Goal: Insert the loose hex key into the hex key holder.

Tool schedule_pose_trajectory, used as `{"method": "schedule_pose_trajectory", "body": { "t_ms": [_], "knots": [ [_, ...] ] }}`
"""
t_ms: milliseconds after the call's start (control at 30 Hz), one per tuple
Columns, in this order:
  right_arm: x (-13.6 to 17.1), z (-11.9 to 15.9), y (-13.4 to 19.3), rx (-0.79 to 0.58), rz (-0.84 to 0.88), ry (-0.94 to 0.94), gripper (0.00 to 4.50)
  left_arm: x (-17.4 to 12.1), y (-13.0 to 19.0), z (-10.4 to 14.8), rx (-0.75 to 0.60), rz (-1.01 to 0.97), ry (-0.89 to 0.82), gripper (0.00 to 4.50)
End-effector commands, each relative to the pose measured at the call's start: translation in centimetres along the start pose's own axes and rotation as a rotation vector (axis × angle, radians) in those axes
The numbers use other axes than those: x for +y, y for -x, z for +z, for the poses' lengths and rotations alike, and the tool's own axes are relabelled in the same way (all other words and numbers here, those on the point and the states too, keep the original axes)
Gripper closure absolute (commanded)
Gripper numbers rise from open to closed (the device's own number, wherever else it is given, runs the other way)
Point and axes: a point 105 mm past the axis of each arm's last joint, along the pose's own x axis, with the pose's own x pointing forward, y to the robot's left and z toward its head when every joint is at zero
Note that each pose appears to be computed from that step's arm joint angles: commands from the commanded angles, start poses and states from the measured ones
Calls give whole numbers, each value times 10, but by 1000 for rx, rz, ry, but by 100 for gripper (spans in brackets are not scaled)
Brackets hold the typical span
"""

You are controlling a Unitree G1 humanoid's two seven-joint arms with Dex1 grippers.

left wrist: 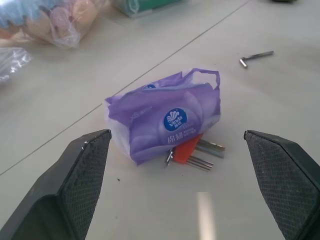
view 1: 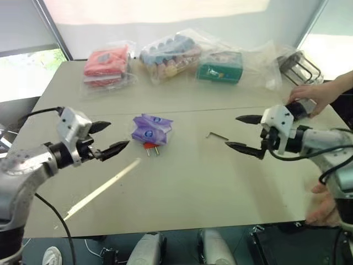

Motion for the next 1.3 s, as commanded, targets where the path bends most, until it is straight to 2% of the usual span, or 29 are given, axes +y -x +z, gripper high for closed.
{"method": "schedule_pose_trajectory", "body": {
  "t_ms": [33, 333, 567, 700, 900, 1067, 1300],
  "knots": [
    [2, 22, 3, -39, 29, 50, 0, -1, 6, 10, -5, -28, -27, 4],
    [3, 33, 0, -66, 26, 57, 0, -7, 3, 10, 1, -45, -21, 4],
    [3, 35, -2, -70, 17, 58, 0, -2, 0, 8, -5, -15, -14, 4],
    [4, 33, -3, -67, 10, 57, 0, 6, -6, 6, -35, 13, 47, 4],
    [9, 31, -9, -76, 1, 49, 0, 30, -29, -15, -62, 75, 202, 4],
    [12, 28, -10, -77, -27, 45, 0, 48, -56, -43, -15, 90, 222, 4],
    [18, 28, -8, -86, -63, 30, 0, 59, -89, -55, -24, 67, 250, 4]
  ]
}}
